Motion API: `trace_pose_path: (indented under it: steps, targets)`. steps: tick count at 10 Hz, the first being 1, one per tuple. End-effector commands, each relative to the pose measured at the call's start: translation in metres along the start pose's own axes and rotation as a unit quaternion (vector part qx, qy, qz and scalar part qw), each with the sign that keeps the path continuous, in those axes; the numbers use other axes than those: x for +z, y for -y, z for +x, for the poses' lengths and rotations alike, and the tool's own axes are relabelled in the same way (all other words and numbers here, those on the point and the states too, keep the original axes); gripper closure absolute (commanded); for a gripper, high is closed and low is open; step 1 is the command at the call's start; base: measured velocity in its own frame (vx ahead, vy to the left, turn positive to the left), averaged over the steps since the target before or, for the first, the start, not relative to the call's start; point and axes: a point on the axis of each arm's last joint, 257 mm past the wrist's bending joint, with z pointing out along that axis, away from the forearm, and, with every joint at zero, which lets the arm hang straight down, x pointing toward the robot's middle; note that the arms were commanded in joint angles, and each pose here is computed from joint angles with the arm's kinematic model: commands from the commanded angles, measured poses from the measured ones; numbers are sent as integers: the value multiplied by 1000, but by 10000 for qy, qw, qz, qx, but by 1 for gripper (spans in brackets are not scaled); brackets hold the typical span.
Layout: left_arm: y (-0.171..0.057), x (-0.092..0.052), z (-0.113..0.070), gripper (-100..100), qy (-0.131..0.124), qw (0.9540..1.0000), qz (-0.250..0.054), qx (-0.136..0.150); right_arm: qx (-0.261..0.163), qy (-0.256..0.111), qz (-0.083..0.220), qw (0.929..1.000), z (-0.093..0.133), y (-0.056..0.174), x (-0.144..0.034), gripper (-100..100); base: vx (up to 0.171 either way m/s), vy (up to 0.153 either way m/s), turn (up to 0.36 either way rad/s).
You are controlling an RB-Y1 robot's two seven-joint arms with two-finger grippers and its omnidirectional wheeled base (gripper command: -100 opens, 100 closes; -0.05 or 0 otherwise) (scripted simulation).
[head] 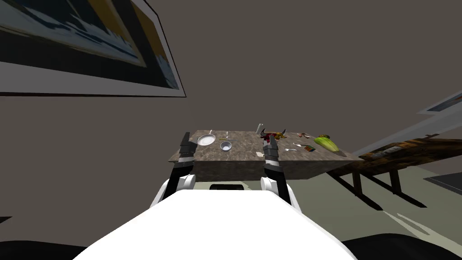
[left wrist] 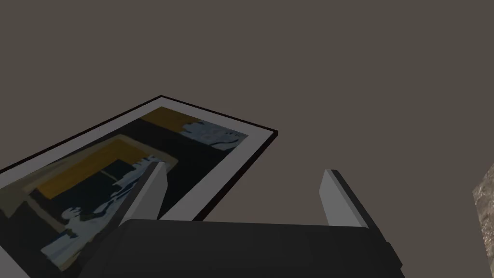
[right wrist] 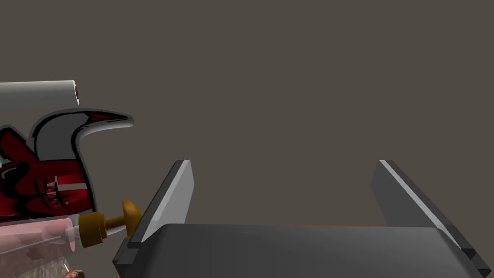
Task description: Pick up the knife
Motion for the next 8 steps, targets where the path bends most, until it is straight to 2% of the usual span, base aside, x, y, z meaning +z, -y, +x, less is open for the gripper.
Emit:
trace_pose_path:
  steps: [1, 4, 6, 7, 8]
  targets:
    - [-8, -3, -4, -100, -102, 9998, -136, 127, 0, 0, 0, 10000, 0, 0, 0, 0, 1, 0, -69]
    - [-36, -13, -25, -100, -261, 9963, -657, 491, 0, 0, 0, 10000, 0, 0, 0, 0, 2, 3, -132]
    - [-60, -24, -51, -100, -279, 9902, -1125, 773, 0, 0, 0, 10000, 0, 0, 0, 0, 4, -3, -204]
    - [-62, -25, -51, -100, -280, 9897, -1166, 782, 0, 0, 0, 10000, 0, 0, 0, 0, 1, -3, -59]
    - [-75, -31, -68, -100, -257, 9847, -1452, 934, 0, 0, 0, 10000, 0, 0, 0, 0, 0, -12, -137]
